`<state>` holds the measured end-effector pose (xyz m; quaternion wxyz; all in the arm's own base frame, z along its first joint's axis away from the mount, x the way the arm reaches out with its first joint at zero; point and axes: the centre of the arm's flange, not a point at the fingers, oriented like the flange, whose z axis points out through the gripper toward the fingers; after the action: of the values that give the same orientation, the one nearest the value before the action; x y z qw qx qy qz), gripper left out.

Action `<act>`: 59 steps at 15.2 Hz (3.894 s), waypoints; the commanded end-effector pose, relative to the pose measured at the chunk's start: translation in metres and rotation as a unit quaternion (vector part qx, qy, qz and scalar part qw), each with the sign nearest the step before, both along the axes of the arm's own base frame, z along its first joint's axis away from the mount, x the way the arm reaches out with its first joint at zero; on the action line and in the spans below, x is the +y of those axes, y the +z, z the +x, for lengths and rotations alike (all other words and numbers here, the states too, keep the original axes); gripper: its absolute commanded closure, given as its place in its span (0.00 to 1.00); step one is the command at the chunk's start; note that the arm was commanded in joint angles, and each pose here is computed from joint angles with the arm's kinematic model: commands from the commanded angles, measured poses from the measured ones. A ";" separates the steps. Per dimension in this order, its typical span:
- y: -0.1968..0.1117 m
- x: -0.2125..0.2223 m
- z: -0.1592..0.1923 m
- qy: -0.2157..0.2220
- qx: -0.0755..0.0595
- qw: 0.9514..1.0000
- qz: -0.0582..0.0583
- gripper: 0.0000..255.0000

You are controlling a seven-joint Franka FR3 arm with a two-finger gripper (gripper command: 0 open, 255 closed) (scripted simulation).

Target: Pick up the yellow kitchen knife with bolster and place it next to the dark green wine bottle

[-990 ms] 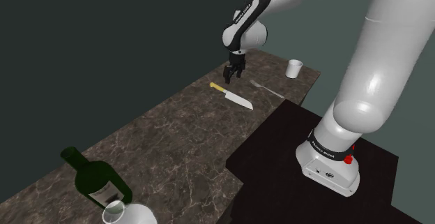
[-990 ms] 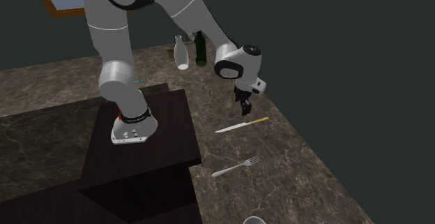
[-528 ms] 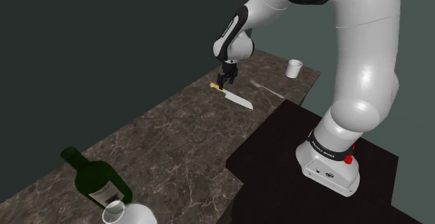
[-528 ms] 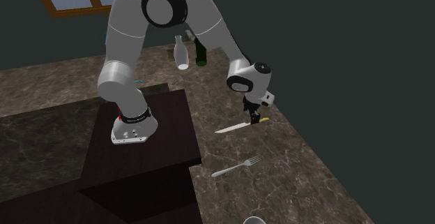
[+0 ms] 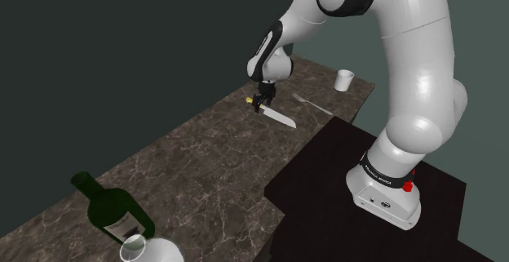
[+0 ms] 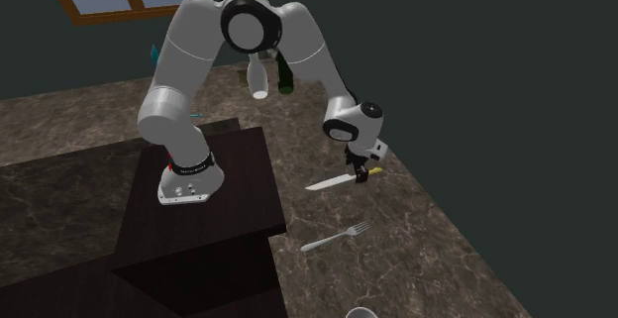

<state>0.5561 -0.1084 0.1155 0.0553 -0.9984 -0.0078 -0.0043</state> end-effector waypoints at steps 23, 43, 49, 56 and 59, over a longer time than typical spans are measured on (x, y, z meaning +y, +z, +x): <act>0.021 0.001 0.000 0.000 0.000 1.000 0.000 1.00; 0.126 0.001 0.000 0.000 0.000 1.000 0.000 1.00; 0.158 0.001 0.000 0.000 0.000 1.000 0.000 1.00; 0.195 0.001 0.000 0.000 0.000 1.000 0.000 1.00; 0.211 0.001 0.000 0.000 0.000 1.000 0.000 1.00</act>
<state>0.5562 -0.1079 0.3217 0.0553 -0.9984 -0.0078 -0.0047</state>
